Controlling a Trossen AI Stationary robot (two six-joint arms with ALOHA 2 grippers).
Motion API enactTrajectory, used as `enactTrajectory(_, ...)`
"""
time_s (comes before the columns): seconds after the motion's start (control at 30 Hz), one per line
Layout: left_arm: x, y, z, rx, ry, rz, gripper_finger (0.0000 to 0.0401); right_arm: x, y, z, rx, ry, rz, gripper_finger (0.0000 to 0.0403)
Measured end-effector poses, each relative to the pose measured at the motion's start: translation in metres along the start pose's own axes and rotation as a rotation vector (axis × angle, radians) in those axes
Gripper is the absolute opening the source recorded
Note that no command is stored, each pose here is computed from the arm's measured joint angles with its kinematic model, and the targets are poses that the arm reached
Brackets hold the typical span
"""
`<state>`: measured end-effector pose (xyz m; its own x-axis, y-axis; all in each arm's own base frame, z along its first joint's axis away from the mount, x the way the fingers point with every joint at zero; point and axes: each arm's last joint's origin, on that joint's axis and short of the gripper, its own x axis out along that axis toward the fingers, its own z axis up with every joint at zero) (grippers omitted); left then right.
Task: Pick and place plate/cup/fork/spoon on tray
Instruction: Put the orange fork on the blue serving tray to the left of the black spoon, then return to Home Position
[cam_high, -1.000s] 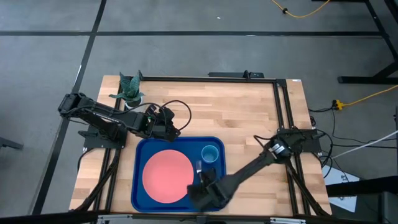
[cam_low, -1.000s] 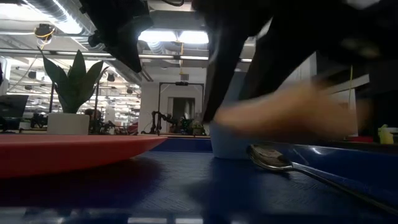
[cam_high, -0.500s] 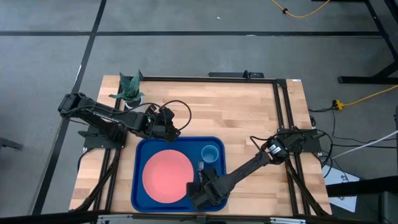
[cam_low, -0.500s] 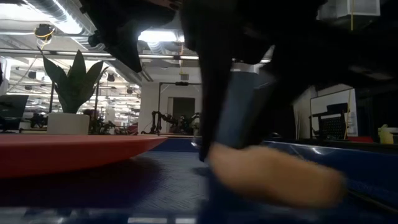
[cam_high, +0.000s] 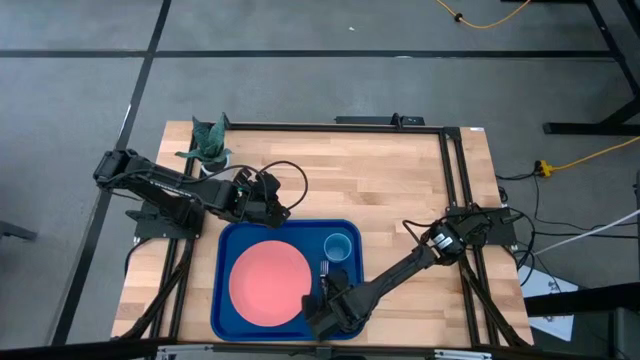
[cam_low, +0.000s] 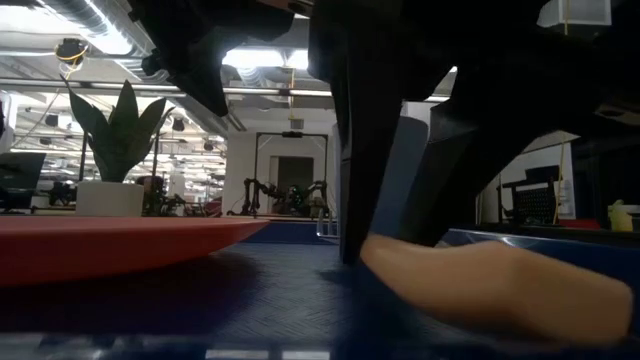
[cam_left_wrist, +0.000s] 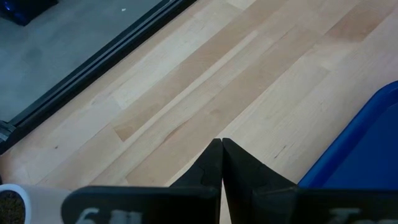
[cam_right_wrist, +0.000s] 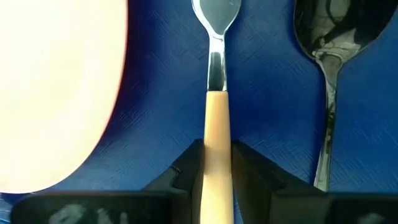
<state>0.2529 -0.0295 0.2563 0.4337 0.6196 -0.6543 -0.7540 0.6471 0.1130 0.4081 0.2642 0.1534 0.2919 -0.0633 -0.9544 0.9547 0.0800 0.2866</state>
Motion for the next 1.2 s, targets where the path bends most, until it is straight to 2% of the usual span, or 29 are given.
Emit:
enactTrajectory(0.23, 0.0, 0.0, 0.0, 0.0, 0.0, 0.0, 0.0, 0.0, -0.001, -0.001, 0.019, -0.001, -0.003, 0.0079)
enactTrajectory(0.5, 0.0, 0.0, 0.0, 0.0, 0.0, 0.0, 0.0, -0.002, -0.005, -0.006, 0.012, -0.013, -0.007, 0.0126)
enactTrajectory(0.67, 0.0, 0.0, 0.0, 0.0, 0.0, 0.0, 0.0, -0.003, -0.006, -0.008, 0.012, -0.027, 0.003, 0.0129)
enactTrajectory(0.83, 0.0, 0.0, 0.0, 0.0, 0.0, 0.0, 0.0, -0.021, -0.006, -0.015, -0.029, -0.138, 0.077, 0.0128)
enactTrajectory(0.93, 0.0, 0.0, 0.0, -0.001, -0.001, -0.001, 0.0, -0.052, -0.008, -0.023, -0.12, -0.233, 0.118, 0.0128)
enactTrajectory(1.03, 0.0, 0.0, 0.0, -0.002, -0.002, -0.002, 0.0, -0.088, -0.009, -0.033, -0.318, -0.291, 0.144, 0.0128)
enactTrajectory(1.13, 0.0, 0.0, 0.0, -0.003, -0.002, -0.002, 0.0, -0.115, -0.01, -0.049, -0.403, -0.295, 0.268, 0.0127)
enactTrajectory(1.17, 0.0, 0.0, 0.0, -0.002, -0.002, -0.002, 0.0, -0.12, -0.012, -0.056, -0.451, -0.305, 0.326, 0.0127)
enactTrajectory(1.2, 0.0, 0.0, 0.0, -0.003, -0.001, -0.002, 0.0, -0.123, -0.014, -0.064, -0.549, -0.329, 0.361, 0.0127)
